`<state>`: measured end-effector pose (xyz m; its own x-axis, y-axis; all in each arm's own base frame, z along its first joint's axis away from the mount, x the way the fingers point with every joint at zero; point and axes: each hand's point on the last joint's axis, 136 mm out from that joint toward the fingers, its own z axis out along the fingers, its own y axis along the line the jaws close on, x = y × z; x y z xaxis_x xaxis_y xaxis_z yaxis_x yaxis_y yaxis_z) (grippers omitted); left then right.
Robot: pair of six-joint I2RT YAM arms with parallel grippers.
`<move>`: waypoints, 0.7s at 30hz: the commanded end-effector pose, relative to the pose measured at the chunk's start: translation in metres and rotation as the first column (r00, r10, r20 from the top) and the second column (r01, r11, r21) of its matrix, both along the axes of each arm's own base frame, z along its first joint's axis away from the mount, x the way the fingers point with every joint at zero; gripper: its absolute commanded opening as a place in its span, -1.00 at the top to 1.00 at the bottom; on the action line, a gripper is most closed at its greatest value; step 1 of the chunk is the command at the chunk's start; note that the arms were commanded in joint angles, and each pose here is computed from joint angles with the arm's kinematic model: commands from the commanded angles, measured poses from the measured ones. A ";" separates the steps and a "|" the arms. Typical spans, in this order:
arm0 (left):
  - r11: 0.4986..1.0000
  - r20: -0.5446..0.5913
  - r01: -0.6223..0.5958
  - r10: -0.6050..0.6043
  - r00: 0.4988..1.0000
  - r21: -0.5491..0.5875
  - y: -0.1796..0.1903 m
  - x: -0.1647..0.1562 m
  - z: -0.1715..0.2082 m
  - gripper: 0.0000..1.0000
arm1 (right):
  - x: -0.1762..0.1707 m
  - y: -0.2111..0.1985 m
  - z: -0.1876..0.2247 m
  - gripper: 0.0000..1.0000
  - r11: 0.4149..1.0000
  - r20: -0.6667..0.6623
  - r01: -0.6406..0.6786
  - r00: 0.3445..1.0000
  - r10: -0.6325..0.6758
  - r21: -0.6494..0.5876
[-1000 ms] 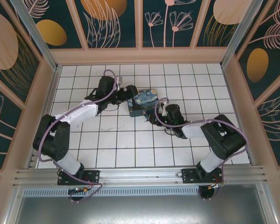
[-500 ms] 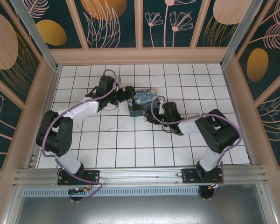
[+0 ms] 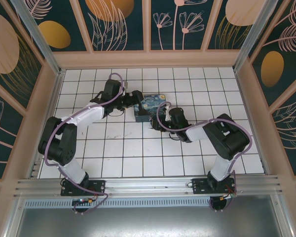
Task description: Unlock a padlock with a key
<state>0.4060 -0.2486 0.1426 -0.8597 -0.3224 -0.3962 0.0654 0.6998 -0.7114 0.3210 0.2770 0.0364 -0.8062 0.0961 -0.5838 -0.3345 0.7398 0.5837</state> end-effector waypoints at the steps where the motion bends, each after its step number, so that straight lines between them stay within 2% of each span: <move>1: 1.000 0.020 0.002 -0.002 1.000 -0.020 -0.002 0.008 0.010 -0.83 | -0.004 0.005 -0.001 0.11 0.999 0.013 -0.032 0.999 0.032 0.009; 5: 1.000 0.023 0.002 -0.001 1.000 -0.021 -0.003 0.008 0.011 -0.83 | -0.005 0.008 -0.003 0.14 0.999 0.010 -0.047 0.999 0.047 0.021; 7: 1.000 -0.003 0.002 -0.002 1.000 -0.011 -0.003 0.009 -0.002 -0.83 | -0.006 0.011 -0.004 0.15 0.998 0.007 -0.058 0.998 0.058 0.032; 12: 1.000 -0.004 -0.001 0.001 1.000 -0.013 -0.003 0.010 -0.002 -0.82 | -0.009 0.014 -0.005 0.29 0.997 0.002 -0.060 0.998 0.060 0.041; 18: 1.000 0.001 -0.008 0.008 1.000 0.013 -0.001 0.014 -0.004 -0.82 | -0.010 0.007 -0.008 0.97 0.999 -0.006 -0.024 1.000 0.024 0.028; 21: 0.999 0.007 -0.013 0.013 1.000 0.047 0.003 0.015 -0.006 -0.82 | -0.010 0.000 -0.008 1.00 1.000 -0.014 0.020 1.000 -0.020 0.018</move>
